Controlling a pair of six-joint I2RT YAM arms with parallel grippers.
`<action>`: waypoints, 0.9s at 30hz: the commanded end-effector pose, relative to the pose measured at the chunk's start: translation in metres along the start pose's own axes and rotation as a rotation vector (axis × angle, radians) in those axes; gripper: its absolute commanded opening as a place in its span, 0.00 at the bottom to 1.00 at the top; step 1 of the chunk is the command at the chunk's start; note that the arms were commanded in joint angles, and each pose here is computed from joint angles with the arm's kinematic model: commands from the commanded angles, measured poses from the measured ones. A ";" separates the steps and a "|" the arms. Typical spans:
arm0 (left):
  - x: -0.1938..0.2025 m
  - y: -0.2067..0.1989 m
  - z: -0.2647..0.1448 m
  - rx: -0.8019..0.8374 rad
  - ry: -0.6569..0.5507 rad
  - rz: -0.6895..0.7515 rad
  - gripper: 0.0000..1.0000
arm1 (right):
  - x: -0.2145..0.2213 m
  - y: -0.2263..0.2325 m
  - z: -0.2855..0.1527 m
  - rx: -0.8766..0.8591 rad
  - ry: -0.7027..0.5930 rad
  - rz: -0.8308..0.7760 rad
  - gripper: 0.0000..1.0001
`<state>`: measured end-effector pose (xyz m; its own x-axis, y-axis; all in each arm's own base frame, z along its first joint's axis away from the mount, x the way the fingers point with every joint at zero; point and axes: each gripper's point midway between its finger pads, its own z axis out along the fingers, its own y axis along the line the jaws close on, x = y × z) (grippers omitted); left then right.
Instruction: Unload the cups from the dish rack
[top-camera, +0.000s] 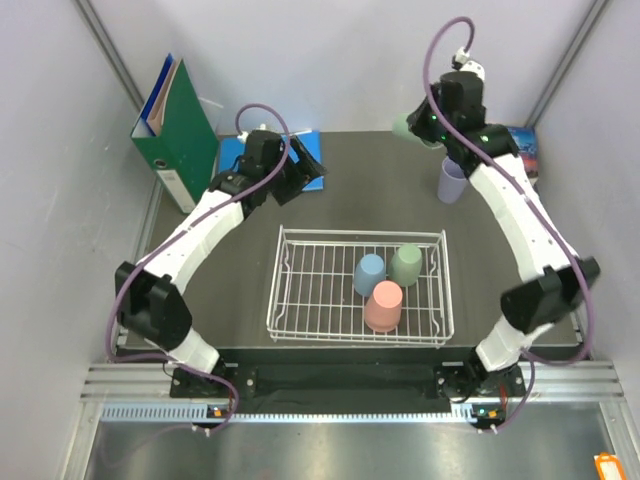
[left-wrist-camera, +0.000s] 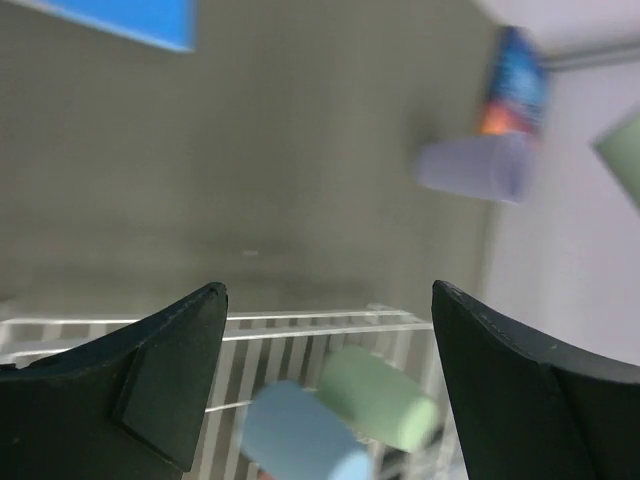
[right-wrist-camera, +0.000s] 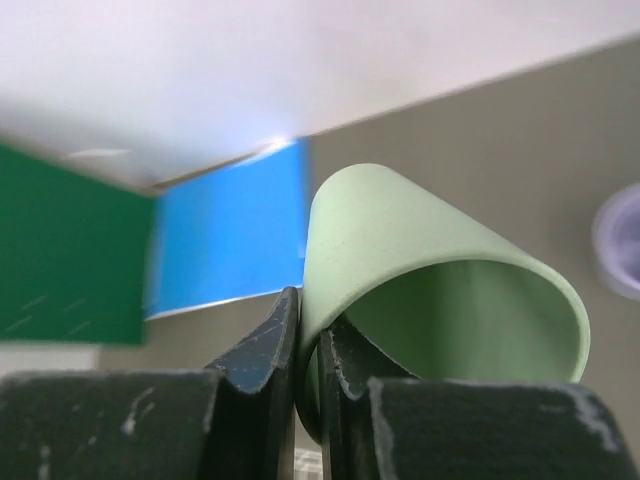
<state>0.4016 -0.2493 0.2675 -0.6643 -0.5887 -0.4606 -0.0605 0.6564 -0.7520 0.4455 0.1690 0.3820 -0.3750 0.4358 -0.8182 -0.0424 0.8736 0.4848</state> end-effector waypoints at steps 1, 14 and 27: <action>0.014 0.103 -0.008 -0.501 0.049 0.104 0.86 | 0.024 -0.073 0.029 0.379 0.093 -0.123 0.00; 0.013 0.116 -0.020 -0.598 0.084 0.236 0.86 | 0.130 -0.112 0.106 0.487 0.458 -0.217 0.00; 0.024 0.126 -0.004 -0.614 0.148 0.262 0.86 | 0.180 -0.123 0.136 0.455 0.558 -0.209 0.00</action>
<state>0.3704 -0.1780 0.1619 -0.8020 -0.3577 -0.4783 -0.2858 0.9330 -0.2186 0.4970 0.1575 0.1365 -0.8282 0.1918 -0.5266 0.2066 0.9779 0.0313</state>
